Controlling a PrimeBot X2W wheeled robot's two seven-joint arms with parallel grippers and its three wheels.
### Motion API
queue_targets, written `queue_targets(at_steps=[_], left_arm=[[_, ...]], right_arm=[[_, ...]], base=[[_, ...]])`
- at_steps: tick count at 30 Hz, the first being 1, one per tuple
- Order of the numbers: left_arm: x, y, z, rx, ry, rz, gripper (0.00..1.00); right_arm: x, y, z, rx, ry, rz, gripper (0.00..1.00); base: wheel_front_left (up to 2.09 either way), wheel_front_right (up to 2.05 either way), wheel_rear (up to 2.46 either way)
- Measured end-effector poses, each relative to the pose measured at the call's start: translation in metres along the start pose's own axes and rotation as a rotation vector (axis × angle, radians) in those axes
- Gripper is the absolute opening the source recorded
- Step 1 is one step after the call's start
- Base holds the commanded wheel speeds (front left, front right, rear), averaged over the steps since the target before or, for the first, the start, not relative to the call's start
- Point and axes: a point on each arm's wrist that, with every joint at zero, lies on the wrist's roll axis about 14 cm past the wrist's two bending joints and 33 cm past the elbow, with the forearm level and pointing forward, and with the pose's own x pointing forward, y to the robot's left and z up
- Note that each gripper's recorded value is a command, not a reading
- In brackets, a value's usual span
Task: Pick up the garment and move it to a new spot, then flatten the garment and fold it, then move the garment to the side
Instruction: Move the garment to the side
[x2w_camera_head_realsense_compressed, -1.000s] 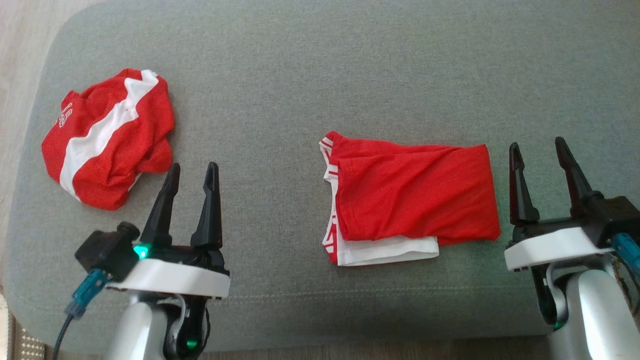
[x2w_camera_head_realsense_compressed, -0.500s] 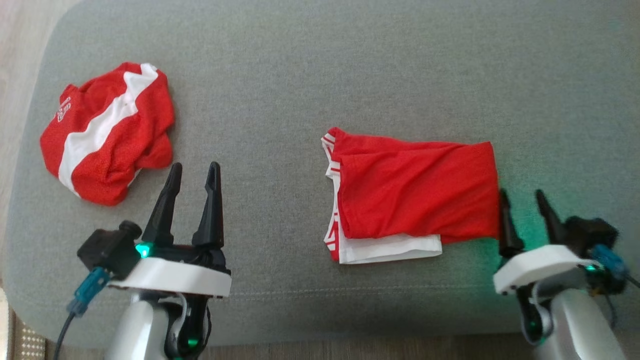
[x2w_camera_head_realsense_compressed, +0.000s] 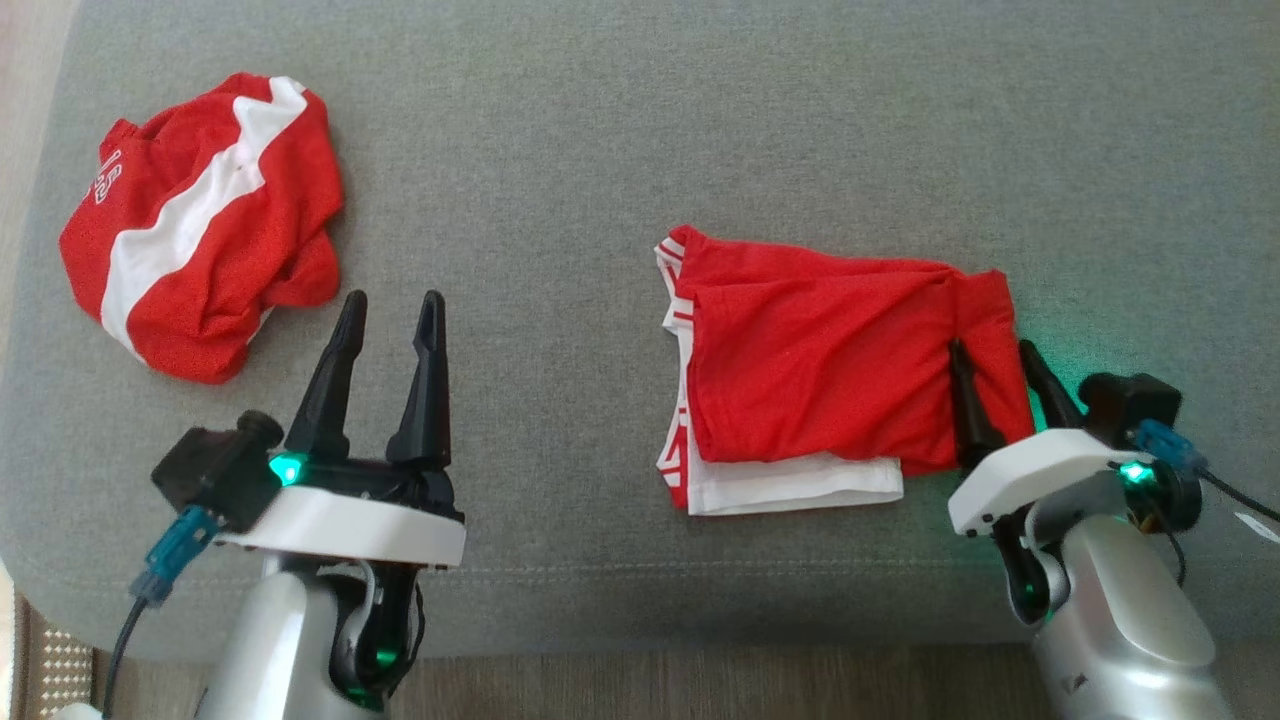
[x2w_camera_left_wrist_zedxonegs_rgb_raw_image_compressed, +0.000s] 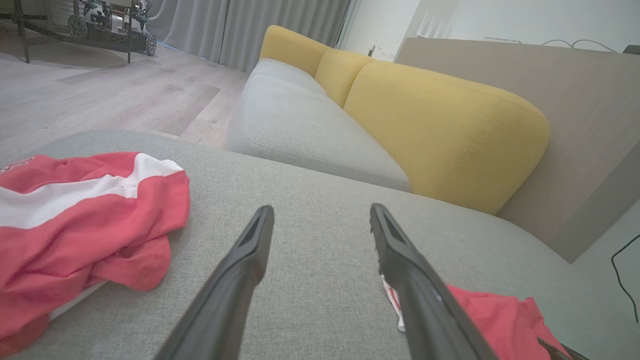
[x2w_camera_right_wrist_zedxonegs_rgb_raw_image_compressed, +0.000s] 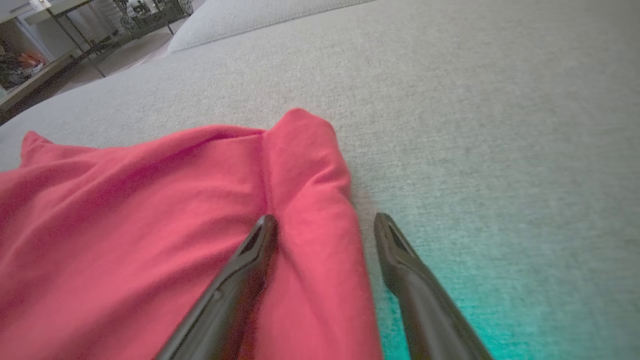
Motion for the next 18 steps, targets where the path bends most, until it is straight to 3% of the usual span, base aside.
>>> queue_targets(at_steps=[1, 2, 3, 8, 18], left_arm=[[0.000, 0.000, 0.000, 0.000, 0.001, 0.000, 1.00], [0.000, 0.000, -0.001, 0.000, 0.003, 0.000, 1.00], [0.000, 0.001, -0.002, 0.000, 0.005, 0.001, 1.00], [0.002, 0.000, -0.004, 0.005, 0.010, -0.004, 1.00], [0.018, -0.017, -0.011, 0.004, 0.016, -0.067, 1.00]], right_arm=[[0.001, 0.002, -0.004, -0.005, 0.015, 0.008, 0.96], [0.002, 0.004, -0.006, -0.010, 0.023, 0.015, 0.23], [0.003, 0.005, -0.006, -0.016, 0.024, 0.022, 0.00], [0.007, 0.005, -0.001, -0.041, 0.014, 0.030, 0.00], [0.019, 0.018, 0.059, -0.307, -0.131, 0.140, 0.00]], base=[[0.00, 0.00, 0.00], [0.00, 0.00, 0.00], [0.00, 0.00, 0.00], [0.00, 0.00, 0.00], [0.00, 0.00, 0.00]])
